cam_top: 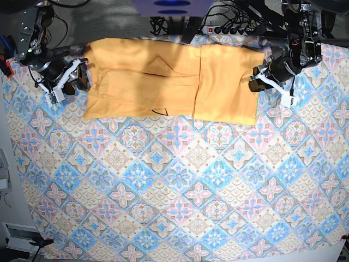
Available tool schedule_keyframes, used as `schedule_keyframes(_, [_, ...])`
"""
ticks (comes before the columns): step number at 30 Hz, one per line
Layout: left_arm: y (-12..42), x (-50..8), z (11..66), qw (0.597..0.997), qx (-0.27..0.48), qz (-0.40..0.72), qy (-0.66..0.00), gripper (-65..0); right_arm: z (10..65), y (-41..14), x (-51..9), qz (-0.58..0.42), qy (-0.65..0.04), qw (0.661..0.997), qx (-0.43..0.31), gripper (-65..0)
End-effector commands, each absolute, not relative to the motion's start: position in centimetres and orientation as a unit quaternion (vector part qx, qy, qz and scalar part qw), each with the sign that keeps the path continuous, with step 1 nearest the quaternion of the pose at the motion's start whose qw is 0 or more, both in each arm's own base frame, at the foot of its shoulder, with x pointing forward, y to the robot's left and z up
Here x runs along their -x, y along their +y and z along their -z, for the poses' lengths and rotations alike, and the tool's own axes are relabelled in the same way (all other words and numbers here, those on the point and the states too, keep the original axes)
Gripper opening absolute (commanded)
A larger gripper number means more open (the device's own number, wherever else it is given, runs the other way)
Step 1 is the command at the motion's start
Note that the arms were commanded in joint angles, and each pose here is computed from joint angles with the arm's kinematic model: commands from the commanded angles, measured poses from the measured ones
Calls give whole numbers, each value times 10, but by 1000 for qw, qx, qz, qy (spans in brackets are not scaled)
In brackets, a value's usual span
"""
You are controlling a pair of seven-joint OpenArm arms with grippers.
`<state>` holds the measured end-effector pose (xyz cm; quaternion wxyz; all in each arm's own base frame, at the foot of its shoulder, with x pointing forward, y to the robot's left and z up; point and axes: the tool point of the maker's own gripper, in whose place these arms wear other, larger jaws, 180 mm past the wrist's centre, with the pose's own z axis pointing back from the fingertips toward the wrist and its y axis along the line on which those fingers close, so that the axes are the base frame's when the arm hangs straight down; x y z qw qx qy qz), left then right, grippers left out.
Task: Fold the T-shirt properly
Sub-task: 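Regrip the shirt edges with both grippers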
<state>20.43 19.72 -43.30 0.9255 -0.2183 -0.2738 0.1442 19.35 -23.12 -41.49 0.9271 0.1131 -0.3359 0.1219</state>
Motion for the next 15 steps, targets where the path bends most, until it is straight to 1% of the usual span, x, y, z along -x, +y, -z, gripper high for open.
schedule_keyframes(1, [198, -211, 425, 921, 222, -137, -289, -650, 405, -235, -198, -125, -348, 923, -112, -359])
schedule_keyframes(3, [199, -211, 425, 922, 221, -137, -289, -650, 406, -233, -197, -123, -343, 924, -119, -325])
schedule_keyframes(5, [199, -211, 425, 921, 220, -137, -290, -650, 408, -231, -195, -119, -340, 924, -125, -309])
schedule_keyframes(15, [200, -211, 425, 921, 219, -138, -290, -650, 401, -218, -211, -77, -349, 914, -191, -305])
